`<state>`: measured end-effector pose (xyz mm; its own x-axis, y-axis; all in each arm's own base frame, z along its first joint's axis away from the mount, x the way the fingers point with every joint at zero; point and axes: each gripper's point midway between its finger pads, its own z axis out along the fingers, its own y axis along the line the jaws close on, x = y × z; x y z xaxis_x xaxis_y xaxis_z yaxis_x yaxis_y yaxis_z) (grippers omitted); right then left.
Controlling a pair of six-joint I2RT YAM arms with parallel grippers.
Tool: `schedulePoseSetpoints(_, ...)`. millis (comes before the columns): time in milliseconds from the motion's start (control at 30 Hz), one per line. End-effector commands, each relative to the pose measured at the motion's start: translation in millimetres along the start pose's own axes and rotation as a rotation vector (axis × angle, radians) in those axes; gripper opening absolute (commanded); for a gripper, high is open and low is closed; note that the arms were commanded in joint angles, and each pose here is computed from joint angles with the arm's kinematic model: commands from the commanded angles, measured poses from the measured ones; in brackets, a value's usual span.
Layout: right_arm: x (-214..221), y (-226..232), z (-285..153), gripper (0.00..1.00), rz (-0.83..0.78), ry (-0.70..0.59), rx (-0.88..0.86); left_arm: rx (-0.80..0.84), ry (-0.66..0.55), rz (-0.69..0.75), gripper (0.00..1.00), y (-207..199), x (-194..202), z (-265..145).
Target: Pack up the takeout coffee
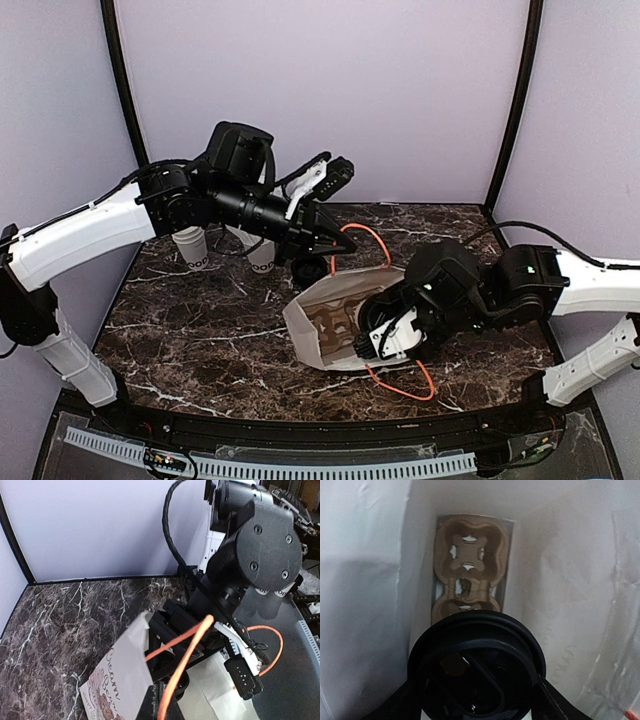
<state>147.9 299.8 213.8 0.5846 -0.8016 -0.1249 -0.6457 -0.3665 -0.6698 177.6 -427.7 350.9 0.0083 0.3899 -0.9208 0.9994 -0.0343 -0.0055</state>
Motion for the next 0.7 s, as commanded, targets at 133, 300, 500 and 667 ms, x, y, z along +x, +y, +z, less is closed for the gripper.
schedulePoseSetpoints(133, -3.4, 14.7, -3.3, 0.7, -0.095, -0.032, 0.014, 0.143, -0.198, -0.058, 0.0, -28.0, -18.2, -4.0)
schedulePoseSetpoints(300, -3.9, 8.5, 3.7, 0.7, -0.095, -0.019, 0.057, 0.181, -0.223, -0.083, 0.0, -31.6, -19.4, -1.4)
schedulePoseSetpoints(500, 1.5, 3.0, 12.9, 0.7, -0.138, 0.031, 0.094, 0.183, -0.219, -0.095, 0.0, -29.9, -18.3, 1.6)
schedulePoseSetpoints(667, 6.0, 6.4, 21.4, 0.7, -0.137, 0.06, 0.041, 0.19, -0.215, -0.103, 0.0, -29.1, -17.7, 4.5)
